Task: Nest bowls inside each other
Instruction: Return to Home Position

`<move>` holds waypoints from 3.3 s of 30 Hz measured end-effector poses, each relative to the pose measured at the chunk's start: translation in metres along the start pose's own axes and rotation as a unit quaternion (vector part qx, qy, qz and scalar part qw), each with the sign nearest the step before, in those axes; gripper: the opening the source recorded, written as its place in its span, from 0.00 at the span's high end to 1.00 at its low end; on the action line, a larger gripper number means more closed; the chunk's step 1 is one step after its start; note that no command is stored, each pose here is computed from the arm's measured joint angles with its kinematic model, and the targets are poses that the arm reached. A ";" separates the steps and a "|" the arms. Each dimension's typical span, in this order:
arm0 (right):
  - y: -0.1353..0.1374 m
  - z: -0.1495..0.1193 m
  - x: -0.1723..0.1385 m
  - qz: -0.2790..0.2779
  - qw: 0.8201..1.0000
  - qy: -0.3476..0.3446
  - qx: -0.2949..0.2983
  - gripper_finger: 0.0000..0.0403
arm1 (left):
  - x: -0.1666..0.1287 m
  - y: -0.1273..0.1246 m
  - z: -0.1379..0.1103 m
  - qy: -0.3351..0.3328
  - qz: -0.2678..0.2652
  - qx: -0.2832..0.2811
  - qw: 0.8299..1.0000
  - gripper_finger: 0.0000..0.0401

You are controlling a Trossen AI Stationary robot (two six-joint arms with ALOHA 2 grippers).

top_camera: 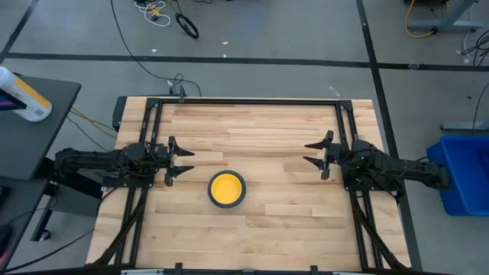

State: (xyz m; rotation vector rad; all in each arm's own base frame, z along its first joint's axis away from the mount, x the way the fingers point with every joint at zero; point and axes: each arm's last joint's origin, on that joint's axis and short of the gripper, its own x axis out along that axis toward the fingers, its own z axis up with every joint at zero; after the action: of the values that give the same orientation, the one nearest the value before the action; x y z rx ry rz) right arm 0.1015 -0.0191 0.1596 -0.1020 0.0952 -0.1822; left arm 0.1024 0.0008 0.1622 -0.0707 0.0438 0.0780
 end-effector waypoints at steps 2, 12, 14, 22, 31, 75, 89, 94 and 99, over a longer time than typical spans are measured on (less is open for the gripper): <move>0.002 0.000 0.000 0.007 1.000 -0.002 -0.005 0.45 | 0.000 0.000 0.000 0.000 0.000 0.000 1.000 0.38; 0.008 0.011 -0.008 0.038 0.997 -0.065 -0.033 0.43 | 0.000 0.000 0.000 0.002 -0.006 0.003 1.000 0.38; 0.009 0.010 -0.008 0.046 0.996 -0.062 -0.033 0.42 | 0.000 0.000 0.000 0.002 -0.007 0.003 1.000 0.38; 0.013 0.011 -0.008 0.047 0.996 -0.067 -0.041 0.39 | 0.000 -0.001 0.000 0.003 -0.013 0.009 1.000 0.38; 0.016 0.011 -0.009 0.040 0.996 -0.063 -0.041 0.35 | -0.008 -0.007 0.010 -0.025 -0.052 0.039 0.998 0.38; 0.022 0.011 -0.009 0.039 0.997 -0.056 -0.041 0.46 | -0.007 -0.013 0.005 -0.031 -0.077 0.008 0.997 0.38; 0.022 0.011 -0.009 0.039 0.997 -0.055 -0.041 0.52 | -0.007 -0.013 0.005 -0.035 -0.081 0.047 0.995 0.38; 0.022 0.011 -0.009 0.039 0.997 -0.055 -0.041 0.54 | -0.007 -0.013 0.005 -0.036 -0.080 0.065 0.994 0.38; 0.022 0.011 -0.009 0.039 0.997 -0.055 -0.041 0.56 | -0.007 -0.013 0.005 -0.038 -0.080 0.081 0.993 0.38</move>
State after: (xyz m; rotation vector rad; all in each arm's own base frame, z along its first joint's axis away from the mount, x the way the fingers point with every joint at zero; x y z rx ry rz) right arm 0.0982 0.0052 0.1690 -0.1901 -0.0025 -0.0943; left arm 0.0965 -0.0122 0.1688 0.0919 -0.0307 -0.0826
